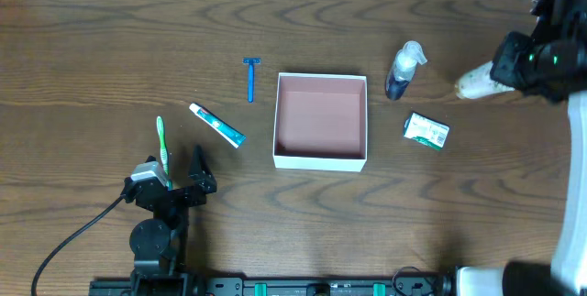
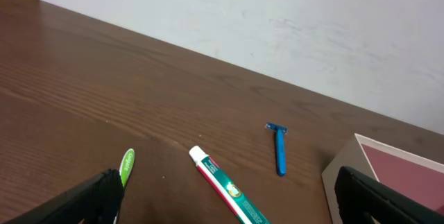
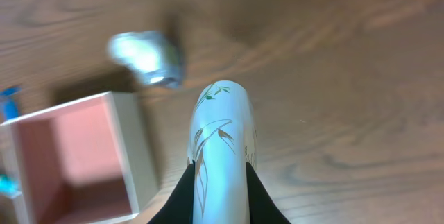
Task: Pack container
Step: 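Lift the Pantene tube and carry it over the white box, then lower the tube upright into the box's back-left corner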
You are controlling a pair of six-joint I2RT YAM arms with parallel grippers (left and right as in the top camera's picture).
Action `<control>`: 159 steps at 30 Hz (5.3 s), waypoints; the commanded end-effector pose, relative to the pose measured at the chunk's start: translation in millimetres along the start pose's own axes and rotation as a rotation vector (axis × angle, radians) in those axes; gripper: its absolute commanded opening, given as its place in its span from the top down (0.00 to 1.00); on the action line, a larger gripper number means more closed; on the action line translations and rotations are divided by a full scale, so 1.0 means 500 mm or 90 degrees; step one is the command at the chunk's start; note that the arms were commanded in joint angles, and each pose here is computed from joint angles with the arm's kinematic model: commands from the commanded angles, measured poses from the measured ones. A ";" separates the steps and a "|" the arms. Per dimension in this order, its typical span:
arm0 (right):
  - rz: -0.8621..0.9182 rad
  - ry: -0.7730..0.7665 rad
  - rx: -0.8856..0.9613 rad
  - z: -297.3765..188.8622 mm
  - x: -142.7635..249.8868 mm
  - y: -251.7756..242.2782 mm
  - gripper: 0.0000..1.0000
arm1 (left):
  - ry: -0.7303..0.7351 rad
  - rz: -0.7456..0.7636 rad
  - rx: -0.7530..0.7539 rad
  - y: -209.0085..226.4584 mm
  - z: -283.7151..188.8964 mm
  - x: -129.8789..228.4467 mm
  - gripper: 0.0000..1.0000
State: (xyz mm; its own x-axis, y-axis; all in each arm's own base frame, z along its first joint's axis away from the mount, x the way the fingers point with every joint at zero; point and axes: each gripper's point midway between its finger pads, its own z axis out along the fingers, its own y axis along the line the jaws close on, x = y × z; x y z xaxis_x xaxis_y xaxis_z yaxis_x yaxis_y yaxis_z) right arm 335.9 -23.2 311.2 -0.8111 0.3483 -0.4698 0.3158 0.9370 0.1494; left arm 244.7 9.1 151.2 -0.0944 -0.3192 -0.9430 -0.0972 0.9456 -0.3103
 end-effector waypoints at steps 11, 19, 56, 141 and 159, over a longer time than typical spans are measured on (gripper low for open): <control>-0.141 -0.084 -0.230 -0.091 0.064 0.331 0.99 | 0.031 0.009 -0.018 0.016 0.003 0.035 0.02; -0.179 -0.052 -0.222 0.002 0.118 0.470 0.99 | 0.031 0.009 -0.018 0.016 0.003 0.035 0.02; -0.218 0.078 -0.146 0.264 0.244 0.584 0.99 | 0.031 0.009 -0.018 0.016 0.003 0.035 0.02; -0.226 0.079 -0.145 0.296 0.264 0.597 0.69 | 0.031 0.009 -0.018 0.016 0.003 0.035 0.02; -0.086 0.085 -0.133 0.297 0.259 0.597 0.70 | 0.031 0.009 -0.018 0.016 0.003 0.035 0.02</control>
State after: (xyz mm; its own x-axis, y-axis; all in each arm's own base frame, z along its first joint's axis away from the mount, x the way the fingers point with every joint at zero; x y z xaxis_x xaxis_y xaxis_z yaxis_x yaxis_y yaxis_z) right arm 398.8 295.5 163.7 -0.9133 0.1271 -0.3869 0.0275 0.9672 0.2527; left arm 244.7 9.1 151.2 -0.0944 -0.3192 -0.9430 -0.0972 0.9456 -0.3103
